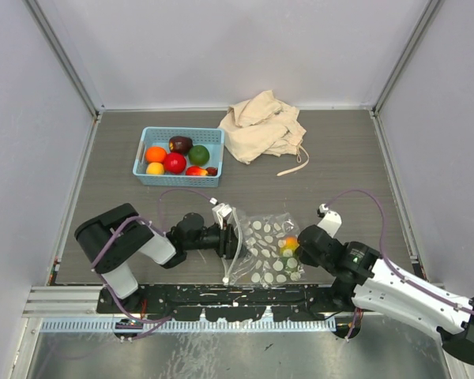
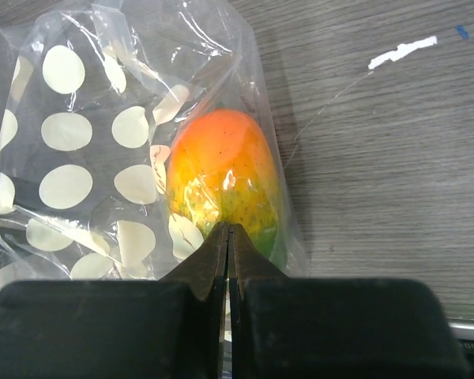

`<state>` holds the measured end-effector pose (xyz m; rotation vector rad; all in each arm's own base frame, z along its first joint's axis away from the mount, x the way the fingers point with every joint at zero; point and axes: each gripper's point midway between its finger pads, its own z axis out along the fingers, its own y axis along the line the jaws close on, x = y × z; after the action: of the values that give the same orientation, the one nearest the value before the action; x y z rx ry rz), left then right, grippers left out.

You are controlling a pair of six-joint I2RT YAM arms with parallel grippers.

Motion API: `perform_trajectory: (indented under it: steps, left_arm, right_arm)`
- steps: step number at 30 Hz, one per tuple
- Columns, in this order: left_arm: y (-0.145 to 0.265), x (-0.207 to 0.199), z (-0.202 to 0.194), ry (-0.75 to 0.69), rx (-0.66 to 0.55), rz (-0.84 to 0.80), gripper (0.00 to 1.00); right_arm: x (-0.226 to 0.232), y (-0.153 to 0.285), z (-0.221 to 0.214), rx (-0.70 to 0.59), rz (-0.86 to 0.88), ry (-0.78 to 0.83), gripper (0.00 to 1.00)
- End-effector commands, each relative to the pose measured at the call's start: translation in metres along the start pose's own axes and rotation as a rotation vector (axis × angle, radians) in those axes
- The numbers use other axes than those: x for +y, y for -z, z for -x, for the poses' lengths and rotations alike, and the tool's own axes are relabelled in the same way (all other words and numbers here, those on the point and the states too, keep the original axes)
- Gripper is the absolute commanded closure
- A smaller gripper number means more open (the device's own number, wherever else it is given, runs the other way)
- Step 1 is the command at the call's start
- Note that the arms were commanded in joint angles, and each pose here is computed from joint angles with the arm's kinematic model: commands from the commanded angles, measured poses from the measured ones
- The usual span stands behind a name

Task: Open the zip-top bag and remove the fake food
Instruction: Adjust the zipper food storage bag at the center of the board.

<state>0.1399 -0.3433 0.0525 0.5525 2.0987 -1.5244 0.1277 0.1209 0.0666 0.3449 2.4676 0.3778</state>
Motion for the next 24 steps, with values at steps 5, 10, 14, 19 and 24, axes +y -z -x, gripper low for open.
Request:
perform_trajectory:
  steps: [5, 10, 14, 19, 24]
  left_arm:
    - [-0.001, -0.035, 0.022, -0.041, -0.035, -0.092, 0.53]
    - [-0.001, -0.038, 0.023, -0.010, -0.002, -0.076, 0.48]
    - [0.002, -0.032, 0.021, 0.027, 0.020, -0.011, 0.50]
    - [0.008, -0.028, 0.022, 0.023, 0.020, 0.048, 0.53]
    - [0.007, -0.035, 0.028, 0.012, 0.018, 0.027, 0.54]
  right_arm:
    - [-0.005, -0.016, -0.010, 0.023, -0.054, 0.042, 0.93]
    - [0.025, -0.020, -0.005, -0.012, 0.101, 0.017, 0.80]
    - [0.042, -0.004, 0.017, -0.094, 0.195, -0.013, 0.71]
    - [0.075, 0.026, 0.033, -0.153, 0.420, 0.032, 0.55]
    - [0.133, 0.040, 0.007, -0.054, 0.738, 0.157, 0.44]
